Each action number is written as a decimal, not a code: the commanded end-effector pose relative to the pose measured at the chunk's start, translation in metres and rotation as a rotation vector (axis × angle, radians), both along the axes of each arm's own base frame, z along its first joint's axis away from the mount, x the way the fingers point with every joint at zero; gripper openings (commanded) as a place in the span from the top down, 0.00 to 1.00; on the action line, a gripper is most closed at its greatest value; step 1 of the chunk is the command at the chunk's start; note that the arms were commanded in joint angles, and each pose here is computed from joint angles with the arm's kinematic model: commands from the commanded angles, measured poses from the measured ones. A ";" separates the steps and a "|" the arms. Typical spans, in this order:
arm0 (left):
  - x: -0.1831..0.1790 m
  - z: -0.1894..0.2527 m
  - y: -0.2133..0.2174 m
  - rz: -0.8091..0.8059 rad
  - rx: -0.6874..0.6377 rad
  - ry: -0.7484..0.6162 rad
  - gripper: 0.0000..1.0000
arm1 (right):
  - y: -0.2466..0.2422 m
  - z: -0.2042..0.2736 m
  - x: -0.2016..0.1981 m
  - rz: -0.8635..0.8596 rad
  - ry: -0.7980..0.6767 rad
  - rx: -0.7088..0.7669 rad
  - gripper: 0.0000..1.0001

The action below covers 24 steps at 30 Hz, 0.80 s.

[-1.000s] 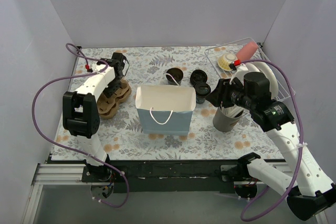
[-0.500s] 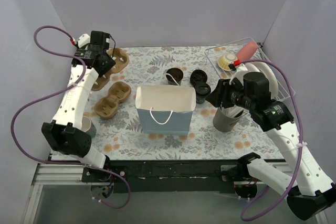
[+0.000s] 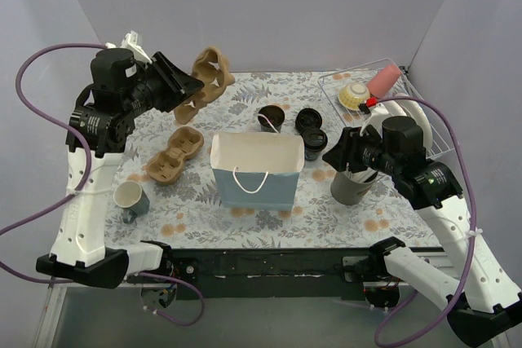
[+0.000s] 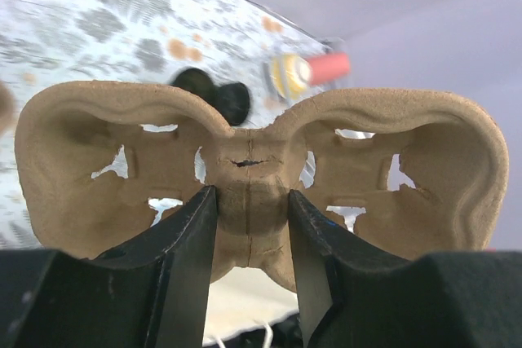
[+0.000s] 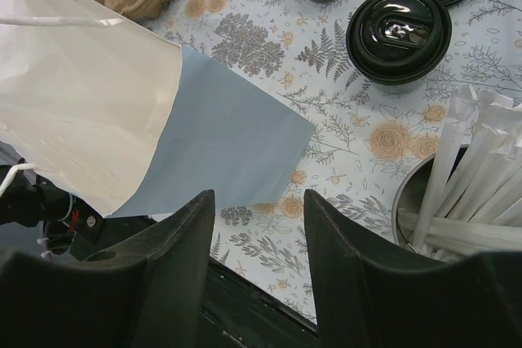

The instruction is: Pack the takeout coffee

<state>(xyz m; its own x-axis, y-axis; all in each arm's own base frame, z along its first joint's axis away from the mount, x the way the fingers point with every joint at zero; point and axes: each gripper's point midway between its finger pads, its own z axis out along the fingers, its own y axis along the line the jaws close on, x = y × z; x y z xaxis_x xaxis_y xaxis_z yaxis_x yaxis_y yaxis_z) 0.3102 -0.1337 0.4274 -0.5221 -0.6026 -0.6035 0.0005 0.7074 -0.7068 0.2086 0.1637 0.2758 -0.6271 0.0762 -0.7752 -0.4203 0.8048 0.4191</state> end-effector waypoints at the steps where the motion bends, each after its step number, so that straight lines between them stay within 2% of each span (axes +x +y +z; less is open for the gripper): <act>1: -0.043 0.019 -0.038 -0.238 -0.146 -0.004 0.85 | 0.000 0.022 -0.004 0.025 -0.061 0.008 0.44; 9: -0.073 0.015 -0.061 -0.382 -0.238 0.069 0.85 | -0.002 0.022 -0.008 0.021 -0.070 0.022 0.44; 14: -0.082 0.023 -0.063 -0.397 -0.207 0.082 0.85 | -0.003 0.021 -0.008 0.024 -0.080 0.012 0.44; 24: -0.095 -0.027 -0.084 -0.431 -0.229 0.214 0.87 | 0.000 0.026 -0.006 0.035 -0.088 0.019 0.44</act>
<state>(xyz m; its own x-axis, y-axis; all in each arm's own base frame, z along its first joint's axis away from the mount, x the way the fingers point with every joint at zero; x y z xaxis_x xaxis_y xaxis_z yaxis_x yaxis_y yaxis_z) 0.2287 -0.2095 0.4137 -0.8178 -0.4360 -0.3757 0.1154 0.5153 -0.8492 0.2005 0.1594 0.2826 -0.6041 0.0658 -0.7942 -0.4425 0.8012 0.4029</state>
